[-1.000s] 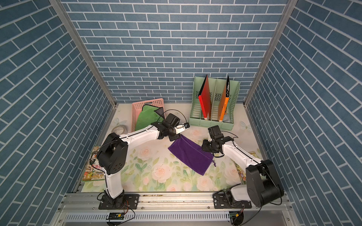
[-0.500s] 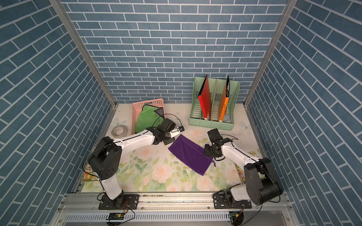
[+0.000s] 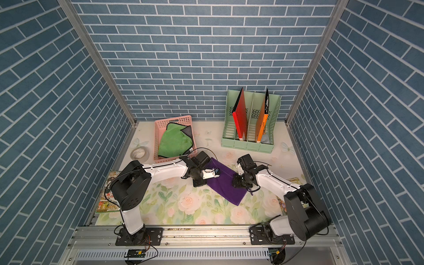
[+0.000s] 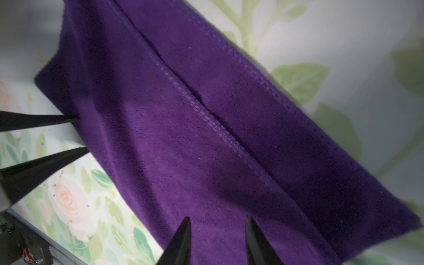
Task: Fold the square dishcloth
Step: Smooth out the cleaning item at the center of the board, then move the cleaning item to the center of the board, then move the bin to the center of the board.
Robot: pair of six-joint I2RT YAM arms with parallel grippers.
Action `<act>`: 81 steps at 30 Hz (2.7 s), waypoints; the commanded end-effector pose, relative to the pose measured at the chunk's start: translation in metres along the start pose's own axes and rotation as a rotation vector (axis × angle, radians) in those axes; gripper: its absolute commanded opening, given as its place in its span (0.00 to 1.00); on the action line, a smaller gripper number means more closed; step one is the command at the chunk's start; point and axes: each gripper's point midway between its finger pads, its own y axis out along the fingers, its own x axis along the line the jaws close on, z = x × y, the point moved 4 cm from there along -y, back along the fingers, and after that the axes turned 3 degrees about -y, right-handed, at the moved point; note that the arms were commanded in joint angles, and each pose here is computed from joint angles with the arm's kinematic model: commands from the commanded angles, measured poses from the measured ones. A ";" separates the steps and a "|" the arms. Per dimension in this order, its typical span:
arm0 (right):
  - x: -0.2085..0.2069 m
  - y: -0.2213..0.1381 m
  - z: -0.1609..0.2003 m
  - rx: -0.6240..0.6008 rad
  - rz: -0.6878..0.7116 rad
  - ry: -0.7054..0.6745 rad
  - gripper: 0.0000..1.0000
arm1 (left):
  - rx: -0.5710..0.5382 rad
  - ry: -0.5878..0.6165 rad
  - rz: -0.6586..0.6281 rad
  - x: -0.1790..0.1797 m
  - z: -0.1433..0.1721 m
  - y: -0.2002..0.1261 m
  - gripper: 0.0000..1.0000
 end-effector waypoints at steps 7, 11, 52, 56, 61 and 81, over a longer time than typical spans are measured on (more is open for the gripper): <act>-0.061 -0.001 0.015 -0.007 0.218 0.195 0.37 | 0.105 -0.013 -0.186 0.027 0.028 0.015 0.35; -0.057 -0.013 0.013 -0.064 0.208 0.237 0.42 | 0.099 -0.008 -0.241 0.040 0.019 0.016 0.35; 0.014 0.004 0.075 0.077 0.059 0.161 0.59 | -0.024 -0.093 -0.533 0.134 -0.045 -0.015 0.30; 0.025 -0.027 0.057 0.049 0.094 0.081 0.66 | -0.091 -0.082 -0.496 0.132 -0.061 -0.048 0.35; -0.004 -0.053 0.012 -0.019 0.181 0.091 0.66 | -0.111 -0.048 -0.269 0.082 -0.053 -0.059 0.43; -0.019 0.014 0.008 0.058 0.215 0.055 0.27 | -0.026 -0.241 -0.306 0.102 0.005 -0.024 0.33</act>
